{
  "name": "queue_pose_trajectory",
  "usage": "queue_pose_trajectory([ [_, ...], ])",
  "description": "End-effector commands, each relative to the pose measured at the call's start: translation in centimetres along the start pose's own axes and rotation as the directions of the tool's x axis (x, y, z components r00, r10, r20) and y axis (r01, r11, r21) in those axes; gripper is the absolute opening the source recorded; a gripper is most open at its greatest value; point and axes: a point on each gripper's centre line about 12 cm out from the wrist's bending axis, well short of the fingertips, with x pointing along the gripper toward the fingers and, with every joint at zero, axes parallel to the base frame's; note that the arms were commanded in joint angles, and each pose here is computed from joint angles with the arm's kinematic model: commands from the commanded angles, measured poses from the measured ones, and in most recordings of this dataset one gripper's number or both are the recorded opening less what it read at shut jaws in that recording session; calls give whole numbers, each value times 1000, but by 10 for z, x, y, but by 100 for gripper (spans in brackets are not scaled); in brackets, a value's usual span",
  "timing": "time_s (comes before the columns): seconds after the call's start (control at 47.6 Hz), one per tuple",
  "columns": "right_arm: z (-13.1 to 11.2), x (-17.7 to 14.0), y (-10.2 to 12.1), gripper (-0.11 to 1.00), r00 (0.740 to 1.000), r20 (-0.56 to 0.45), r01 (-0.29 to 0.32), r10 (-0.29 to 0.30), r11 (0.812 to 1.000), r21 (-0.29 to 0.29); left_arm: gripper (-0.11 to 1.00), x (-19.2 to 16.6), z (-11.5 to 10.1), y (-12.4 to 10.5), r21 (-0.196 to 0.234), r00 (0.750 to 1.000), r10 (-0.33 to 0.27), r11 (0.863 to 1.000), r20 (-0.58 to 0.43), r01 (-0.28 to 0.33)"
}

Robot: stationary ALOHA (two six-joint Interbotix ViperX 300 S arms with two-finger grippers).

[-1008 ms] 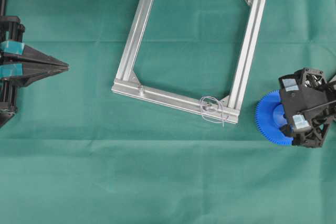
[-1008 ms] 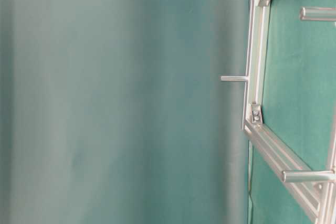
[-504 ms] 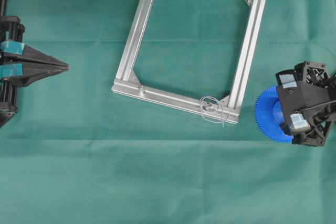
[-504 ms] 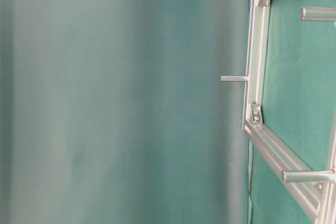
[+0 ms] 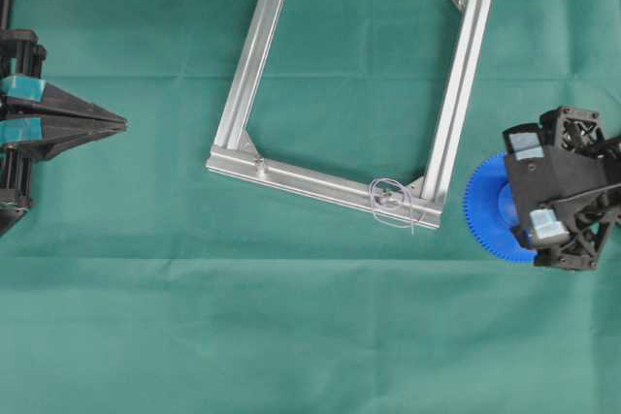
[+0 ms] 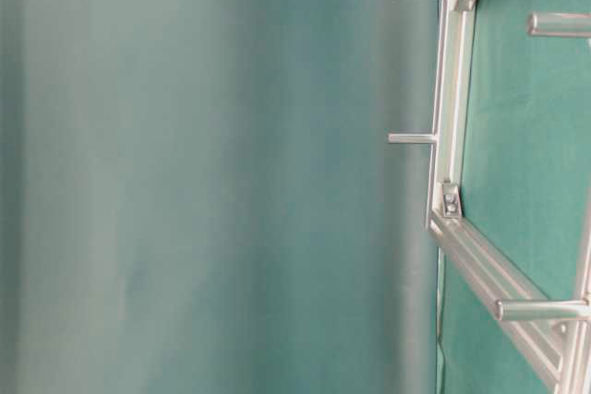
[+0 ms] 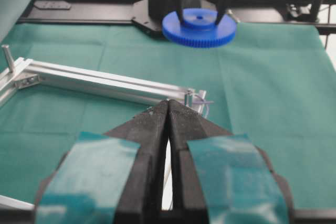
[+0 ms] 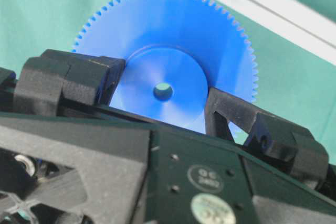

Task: Find the location of the shaft and insert the gear.
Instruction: 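Lift the blue gear and carry it left toward the frame's shaft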

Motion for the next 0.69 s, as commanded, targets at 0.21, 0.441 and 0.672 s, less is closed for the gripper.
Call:
queue_pose_trajectory([
  [0.21, 33, -7, 16, 70, 999, 33, -10, 10, 1000, -6, 1, 2, 8, 0, -6, 1000, 2, 1000, 17, -2],
  [0.441, 56, -4, 24, 70, 999, 47, 14, -13, 1000, -19, 1, 2, 12, 0, -5, 999, 2, 1000, 32, -2],
  [0.672, 80, 0, 28, 70, 997, 63, 35, -34, 999, -16, 1, 2, 11, 0, -6, 1000, 2, 1000, 29, -2],
])
